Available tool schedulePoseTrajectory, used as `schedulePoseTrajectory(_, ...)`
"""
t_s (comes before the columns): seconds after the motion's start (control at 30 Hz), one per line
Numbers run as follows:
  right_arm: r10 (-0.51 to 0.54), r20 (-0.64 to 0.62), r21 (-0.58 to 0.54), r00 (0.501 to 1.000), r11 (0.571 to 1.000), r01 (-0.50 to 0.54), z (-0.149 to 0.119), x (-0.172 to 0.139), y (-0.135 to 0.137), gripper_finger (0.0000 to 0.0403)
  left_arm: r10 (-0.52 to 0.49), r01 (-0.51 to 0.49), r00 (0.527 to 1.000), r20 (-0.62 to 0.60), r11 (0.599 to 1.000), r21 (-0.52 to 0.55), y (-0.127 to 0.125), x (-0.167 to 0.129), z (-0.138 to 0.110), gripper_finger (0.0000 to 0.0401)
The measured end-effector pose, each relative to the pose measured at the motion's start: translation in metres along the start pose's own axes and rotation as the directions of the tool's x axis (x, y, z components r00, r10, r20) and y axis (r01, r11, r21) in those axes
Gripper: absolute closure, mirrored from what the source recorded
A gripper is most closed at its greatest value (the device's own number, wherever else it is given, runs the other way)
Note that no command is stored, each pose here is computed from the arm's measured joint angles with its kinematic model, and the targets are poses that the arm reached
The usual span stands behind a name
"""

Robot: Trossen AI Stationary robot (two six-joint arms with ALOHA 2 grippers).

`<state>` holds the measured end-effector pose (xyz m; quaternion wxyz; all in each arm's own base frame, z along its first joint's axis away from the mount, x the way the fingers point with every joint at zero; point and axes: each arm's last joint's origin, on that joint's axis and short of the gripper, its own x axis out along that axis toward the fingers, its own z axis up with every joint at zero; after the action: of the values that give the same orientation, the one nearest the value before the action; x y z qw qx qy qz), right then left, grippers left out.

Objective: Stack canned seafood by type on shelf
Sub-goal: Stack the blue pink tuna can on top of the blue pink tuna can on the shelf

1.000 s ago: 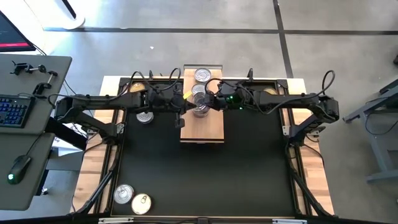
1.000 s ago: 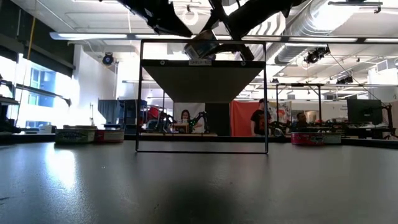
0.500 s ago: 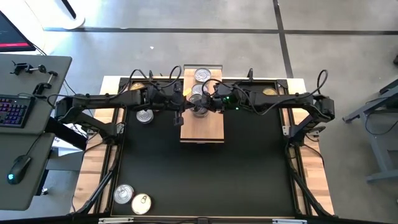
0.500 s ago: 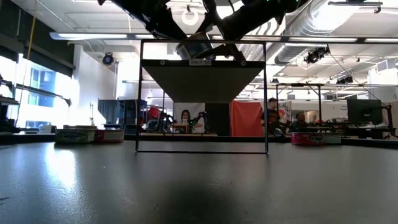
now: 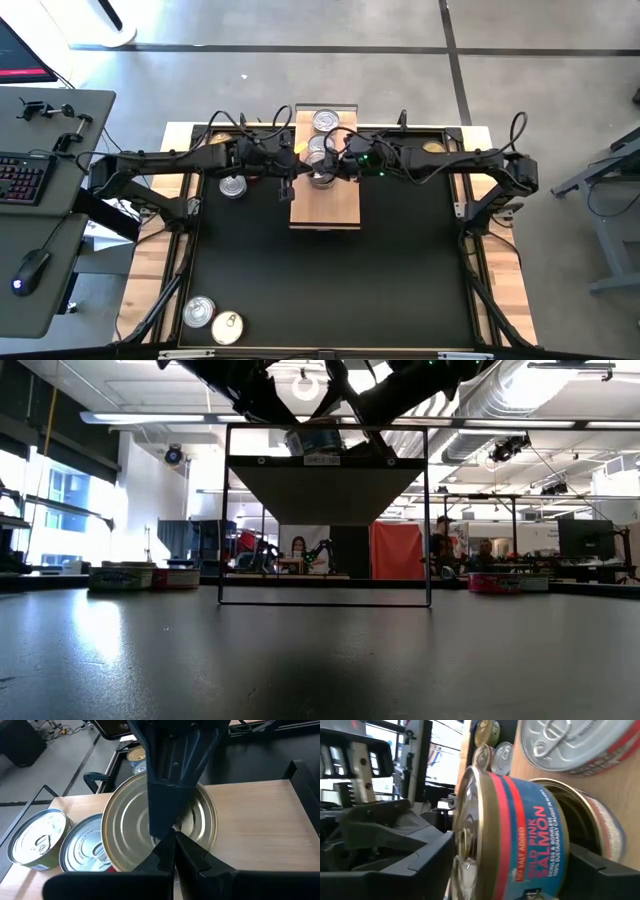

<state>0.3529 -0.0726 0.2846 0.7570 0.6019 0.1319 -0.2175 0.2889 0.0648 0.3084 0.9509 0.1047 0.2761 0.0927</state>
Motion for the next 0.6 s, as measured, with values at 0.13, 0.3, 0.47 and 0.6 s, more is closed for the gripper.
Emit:
schedulePoseTrajectory(0.13, 0.009, -0.032, -0.001, 0.999, 1.0, -0.009, 0.002, -0.002, 0.0, 0.0115, -0.001, 0.001, 1.0, 0.004, 1.0, -0.001, 0.0, 0.0, 0.0, 0.0401)
schedulePoseTrajectory(0.3, 0.02, -0.043, -0.02, 0.999, 1.0, -0.021, 0.009, -0.012, 0.002, 0.0114, 0.012, -0.012, 1.0, 0.003, 1.0, -0.002, 0.001, 0.0, 0.0, 0.0401)
schedulePoseTrajectory(0.47, -0.011, -0.04, -0.021, 0.999, 1.0, 0.011, 0.012, -0.02, 0.001, 0.0114, 0.011, -0.011, 1.0, 0.001, 1.0, -0.002, 0.001, 0.0, 0.0, 0.0401)
schedulePoseTrajectory(0.6, -0.028, -0.039, -0.016, 0.999, 1.0, 0.027, 0.013, -0.022, 0.0, 0.0114, 0.009, -0.009, 1.0, 0.001, 1.0, -0.002, 0.001, 0.0, 0.0, 0.0401)
